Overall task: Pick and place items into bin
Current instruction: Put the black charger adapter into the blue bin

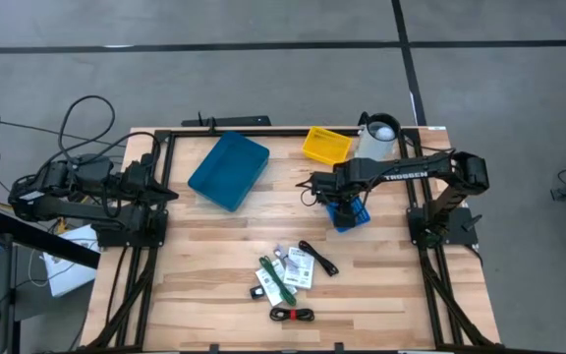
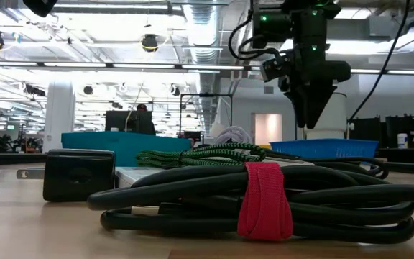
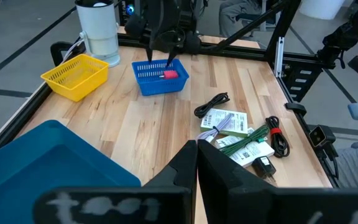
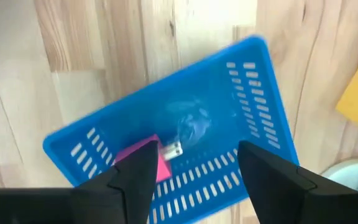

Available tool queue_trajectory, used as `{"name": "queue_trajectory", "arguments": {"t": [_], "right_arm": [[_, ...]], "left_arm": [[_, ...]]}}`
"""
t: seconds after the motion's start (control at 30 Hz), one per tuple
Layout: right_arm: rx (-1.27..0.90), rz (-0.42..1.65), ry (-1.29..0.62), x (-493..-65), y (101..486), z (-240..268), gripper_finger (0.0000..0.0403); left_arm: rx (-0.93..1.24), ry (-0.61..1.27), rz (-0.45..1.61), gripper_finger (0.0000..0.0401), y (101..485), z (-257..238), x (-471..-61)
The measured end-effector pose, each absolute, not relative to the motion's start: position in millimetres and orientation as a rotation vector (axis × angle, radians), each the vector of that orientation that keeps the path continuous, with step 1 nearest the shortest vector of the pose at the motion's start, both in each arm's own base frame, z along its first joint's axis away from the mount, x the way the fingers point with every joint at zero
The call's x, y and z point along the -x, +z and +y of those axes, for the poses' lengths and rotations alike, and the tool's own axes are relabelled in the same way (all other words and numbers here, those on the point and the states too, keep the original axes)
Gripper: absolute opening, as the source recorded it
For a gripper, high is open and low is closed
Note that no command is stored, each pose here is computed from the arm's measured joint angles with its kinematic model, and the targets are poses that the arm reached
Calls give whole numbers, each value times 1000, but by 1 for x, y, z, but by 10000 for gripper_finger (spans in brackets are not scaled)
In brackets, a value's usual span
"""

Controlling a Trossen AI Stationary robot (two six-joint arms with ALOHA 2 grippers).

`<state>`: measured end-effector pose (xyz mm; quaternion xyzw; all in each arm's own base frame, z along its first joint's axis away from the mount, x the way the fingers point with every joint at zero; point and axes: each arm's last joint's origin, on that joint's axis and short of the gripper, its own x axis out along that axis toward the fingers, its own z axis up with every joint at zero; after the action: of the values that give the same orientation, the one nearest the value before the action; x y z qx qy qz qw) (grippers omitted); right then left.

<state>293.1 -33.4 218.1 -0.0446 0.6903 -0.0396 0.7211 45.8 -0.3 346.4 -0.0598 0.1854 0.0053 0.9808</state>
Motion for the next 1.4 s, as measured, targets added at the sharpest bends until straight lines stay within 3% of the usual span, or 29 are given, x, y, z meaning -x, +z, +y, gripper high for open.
{"name": "queue_trajectory", "arguments": {"t": [0.33, 0.83, 1.4], "right_arm": [[165, 1356, -34, -312, 229, -13, 199], [233, 893, 125, -347, 267, 65, 197], [40, 782, 104, -354, 286, 94, 186]], "left_arm": [[120, 11, 374, 0, 346, 0, -46], [120, 11, 373, 0, 346, 0, -46], [120, 11, 373, 0, 346, 0, -46]]}}
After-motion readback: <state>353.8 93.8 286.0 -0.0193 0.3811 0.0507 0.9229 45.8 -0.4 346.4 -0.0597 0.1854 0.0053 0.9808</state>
